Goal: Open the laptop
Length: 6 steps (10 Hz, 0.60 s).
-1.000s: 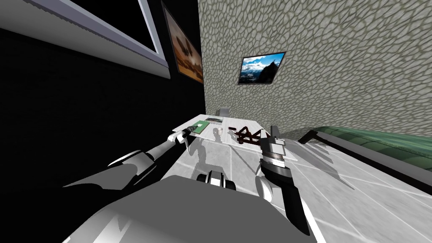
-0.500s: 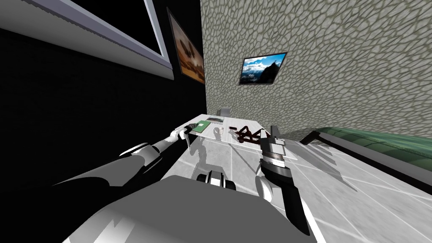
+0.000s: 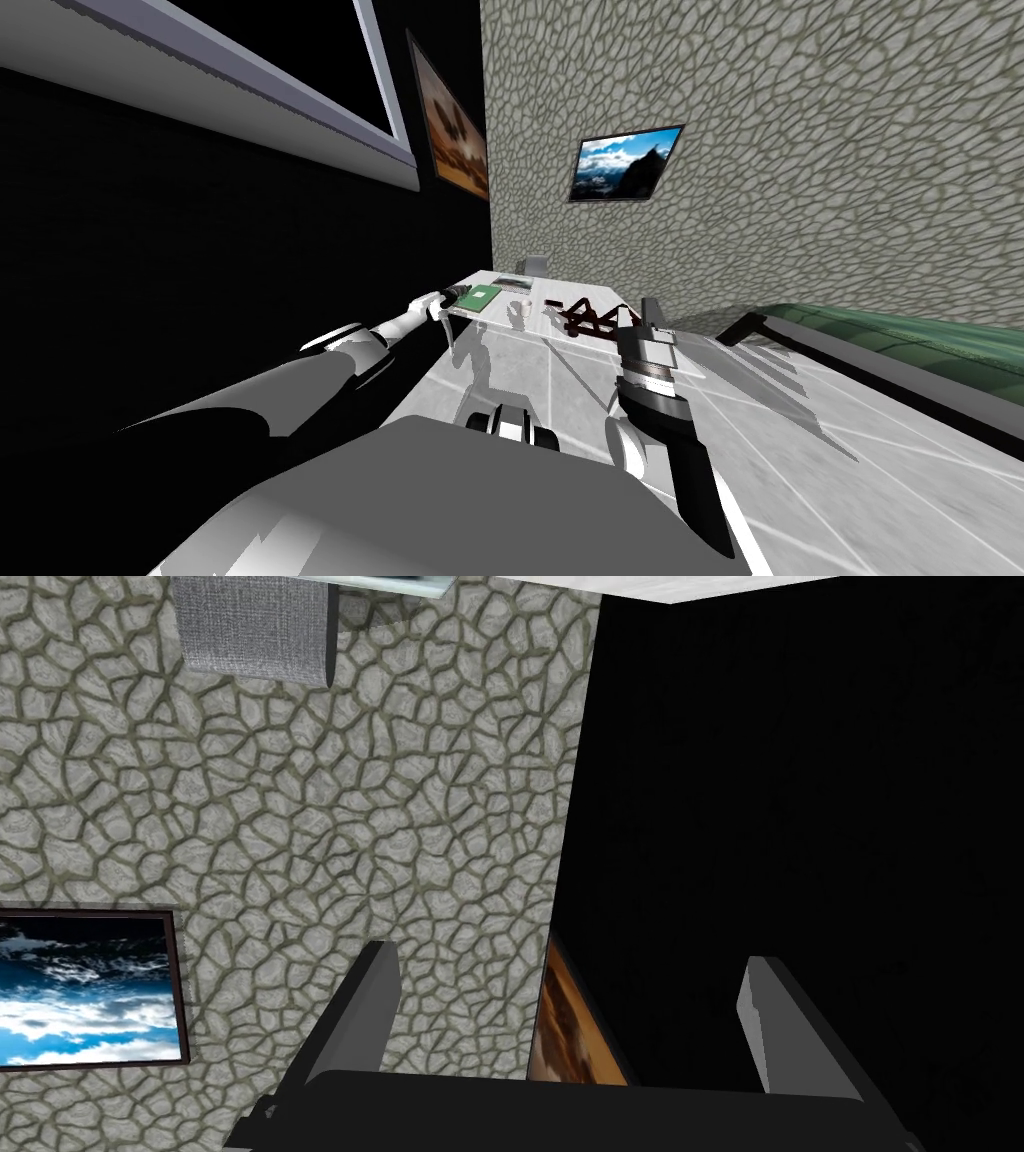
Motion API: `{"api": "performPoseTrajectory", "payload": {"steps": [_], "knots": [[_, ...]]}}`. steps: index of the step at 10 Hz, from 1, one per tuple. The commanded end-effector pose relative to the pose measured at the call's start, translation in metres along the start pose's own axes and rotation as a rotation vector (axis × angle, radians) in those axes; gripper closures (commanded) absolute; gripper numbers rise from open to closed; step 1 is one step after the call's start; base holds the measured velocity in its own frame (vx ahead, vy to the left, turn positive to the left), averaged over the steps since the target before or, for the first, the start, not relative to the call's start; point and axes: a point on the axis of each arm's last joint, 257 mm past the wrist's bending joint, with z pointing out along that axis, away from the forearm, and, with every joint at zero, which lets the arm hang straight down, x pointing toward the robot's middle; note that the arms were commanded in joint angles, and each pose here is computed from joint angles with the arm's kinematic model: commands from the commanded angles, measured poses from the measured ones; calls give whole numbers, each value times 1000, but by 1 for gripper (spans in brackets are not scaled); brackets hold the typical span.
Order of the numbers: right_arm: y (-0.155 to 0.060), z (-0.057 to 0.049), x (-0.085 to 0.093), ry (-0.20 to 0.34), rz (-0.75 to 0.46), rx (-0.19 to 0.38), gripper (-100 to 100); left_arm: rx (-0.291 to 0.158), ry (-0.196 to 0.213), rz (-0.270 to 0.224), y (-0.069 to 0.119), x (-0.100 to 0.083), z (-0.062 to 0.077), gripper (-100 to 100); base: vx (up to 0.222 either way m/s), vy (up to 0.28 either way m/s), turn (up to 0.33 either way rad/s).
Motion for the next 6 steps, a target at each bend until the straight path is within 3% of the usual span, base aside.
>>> {"api": "performPoseTrajectory", "payload": {"steps": [1, 6], "knots": [[0, 0, 0, 0, 0, 0, 0, 2, -2, 0, 0, -2, 1, 0, 0, 0, 0], [0, 0, 0, 0, 0, 0, 0, 1, -2, 0, 0, -2, 0, 0, 0, 0, 0]]}}
